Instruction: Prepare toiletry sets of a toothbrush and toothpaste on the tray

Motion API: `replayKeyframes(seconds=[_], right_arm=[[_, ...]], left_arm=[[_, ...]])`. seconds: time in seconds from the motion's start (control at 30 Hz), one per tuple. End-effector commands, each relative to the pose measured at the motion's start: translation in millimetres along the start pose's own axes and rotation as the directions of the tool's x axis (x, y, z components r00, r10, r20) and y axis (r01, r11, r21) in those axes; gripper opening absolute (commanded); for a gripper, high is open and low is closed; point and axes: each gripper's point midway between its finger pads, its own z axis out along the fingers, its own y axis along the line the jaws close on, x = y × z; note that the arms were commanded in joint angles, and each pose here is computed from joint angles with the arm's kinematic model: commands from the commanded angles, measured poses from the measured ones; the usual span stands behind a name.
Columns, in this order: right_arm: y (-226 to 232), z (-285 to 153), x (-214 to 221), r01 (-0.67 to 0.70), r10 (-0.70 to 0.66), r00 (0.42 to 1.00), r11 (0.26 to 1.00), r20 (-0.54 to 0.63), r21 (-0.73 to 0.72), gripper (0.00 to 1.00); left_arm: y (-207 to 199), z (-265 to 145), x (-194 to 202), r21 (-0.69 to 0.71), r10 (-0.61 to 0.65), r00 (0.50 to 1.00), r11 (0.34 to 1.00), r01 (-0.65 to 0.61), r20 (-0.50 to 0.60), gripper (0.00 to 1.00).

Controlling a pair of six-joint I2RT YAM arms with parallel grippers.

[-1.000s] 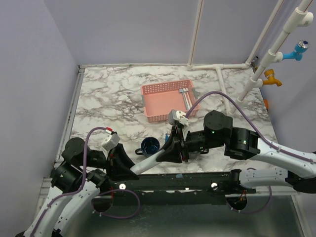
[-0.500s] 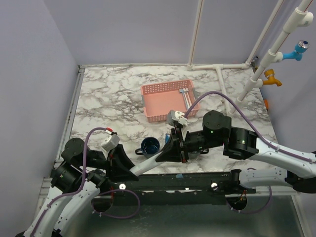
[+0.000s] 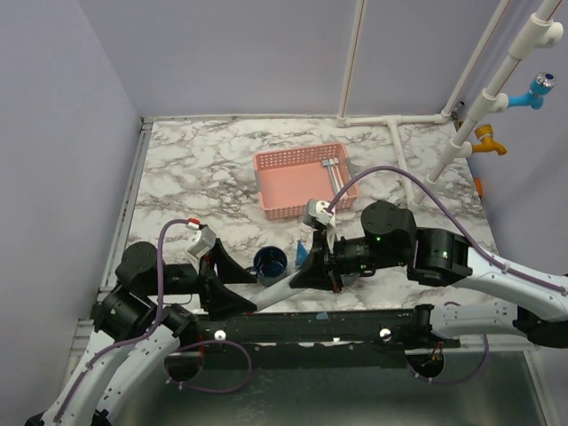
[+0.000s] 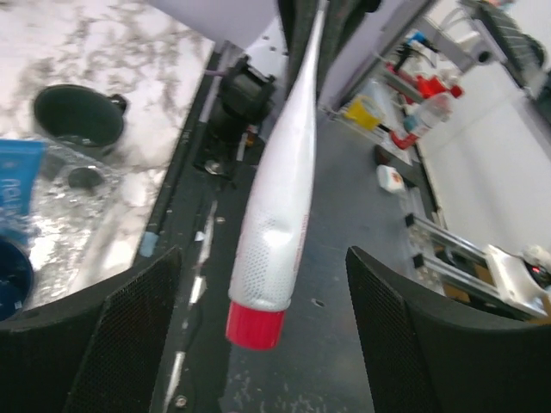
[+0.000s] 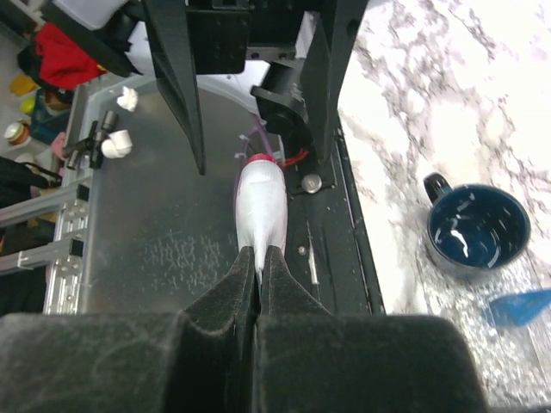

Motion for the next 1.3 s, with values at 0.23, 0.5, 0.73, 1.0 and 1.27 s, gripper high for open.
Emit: replayKeyframes(seconds=[0.23, 0.5, 0.73, 1.0, 1.27], right_arm=[[-42.6, -22.8, 9.1, -0.070, 0.121, 0.983, 0.942, -0.137, 0.329, 0.00], [-56.3, -40.9, 18.1, -0.113, 0.217, 0.960, 0.876, -0.175, 0.469, 0.00], [-74.6, -57.5, 34.9, -0.159, 0.351, 0.918, 0.753, -0.186, 0.639, 0.00], [-98.4, -68.8, 47.3, -0.130, 0.439, 0.880, 0.588, -0.180, 0.799, 0.00], [-126.6, -71.4, 50.6, -0.089, 0.475, 0.866, 0.455, -0.157, 0.886, 0.00]], left_arm=[[51.3, -8.6, -22.4, -0.320, 0.079, 0.995, 0.946, -0.057, 0.056, 0.83], [67.0, -10.8, -23.3, -0.383, 0.092, 0.994, 0.922, -0.061, 0.062, 0.92], [79.2, -14.7, -22.6, -0.438, 0.105, 0.992, 0.896, -0.065, 0.066, 0.99], [97.1, -21.8, -25.6, -0.520, 0.136, 0.985, 0.852, -0.063, 0.103, 0.99], [108.6, -28.4, -25.1, -0.573, 0.163, 0.979, 0.817, -0.067, 0.119, 0.99]])
